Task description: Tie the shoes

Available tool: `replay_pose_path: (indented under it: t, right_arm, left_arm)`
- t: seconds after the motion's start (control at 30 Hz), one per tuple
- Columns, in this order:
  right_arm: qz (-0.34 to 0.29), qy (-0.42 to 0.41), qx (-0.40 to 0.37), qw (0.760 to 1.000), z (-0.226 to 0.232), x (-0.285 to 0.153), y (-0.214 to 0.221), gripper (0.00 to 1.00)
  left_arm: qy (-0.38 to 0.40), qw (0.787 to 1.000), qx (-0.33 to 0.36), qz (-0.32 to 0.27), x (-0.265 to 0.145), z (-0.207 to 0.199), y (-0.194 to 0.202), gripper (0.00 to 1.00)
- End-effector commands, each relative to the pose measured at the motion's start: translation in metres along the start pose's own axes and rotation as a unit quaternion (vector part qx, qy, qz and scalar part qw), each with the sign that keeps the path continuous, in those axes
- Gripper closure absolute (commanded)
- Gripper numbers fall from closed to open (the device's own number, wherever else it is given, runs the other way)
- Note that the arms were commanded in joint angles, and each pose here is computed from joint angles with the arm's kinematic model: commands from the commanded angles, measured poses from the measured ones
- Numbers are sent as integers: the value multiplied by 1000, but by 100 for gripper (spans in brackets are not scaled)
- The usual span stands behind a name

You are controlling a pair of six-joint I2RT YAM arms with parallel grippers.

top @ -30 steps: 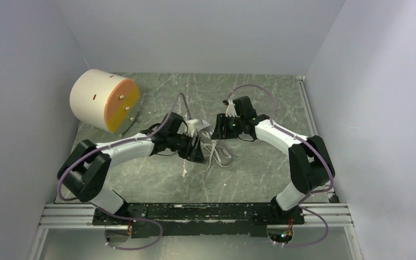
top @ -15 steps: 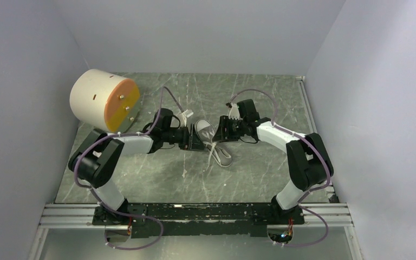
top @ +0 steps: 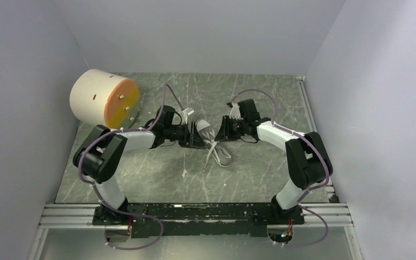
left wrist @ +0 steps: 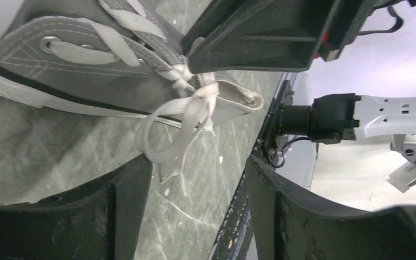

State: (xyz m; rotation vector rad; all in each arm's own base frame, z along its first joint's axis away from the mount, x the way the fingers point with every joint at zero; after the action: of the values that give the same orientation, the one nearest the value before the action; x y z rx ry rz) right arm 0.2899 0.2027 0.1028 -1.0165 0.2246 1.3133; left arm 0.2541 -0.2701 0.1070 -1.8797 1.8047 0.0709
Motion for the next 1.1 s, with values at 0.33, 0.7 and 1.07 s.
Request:
replay_pose_path:
  t: [0.33,0.7,1.07]
  right_arm:
    - [-11,-5,-8,1000,1,-8,-5,91]
    - [-14,-12,-9,1000,3,-9,-10,93]
    - [-13,-16,-9,1000,4,-9,-11,95]
  left_arm:
    - [-16,1000,-5,6,10,19,-12,62]
    - [-63,996,62,8,-3,17,-17,15]
    - [-18,992,114,50,17,10,-25,16]
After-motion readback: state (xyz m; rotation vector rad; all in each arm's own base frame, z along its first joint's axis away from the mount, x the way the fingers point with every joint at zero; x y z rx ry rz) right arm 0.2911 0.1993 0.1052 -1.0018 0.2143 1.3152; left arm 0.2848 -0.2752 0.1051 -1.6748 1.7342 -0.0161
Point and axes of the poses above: each gripper's point midway between its finger pads, its own x axis out along the fingers, its own z axis along the line the jaws close on, y = z × x, the point moved 5 cm from there along -x, back along the fingers, and after that the axes turned 5 degrees about -x, right-handed, at the moved point
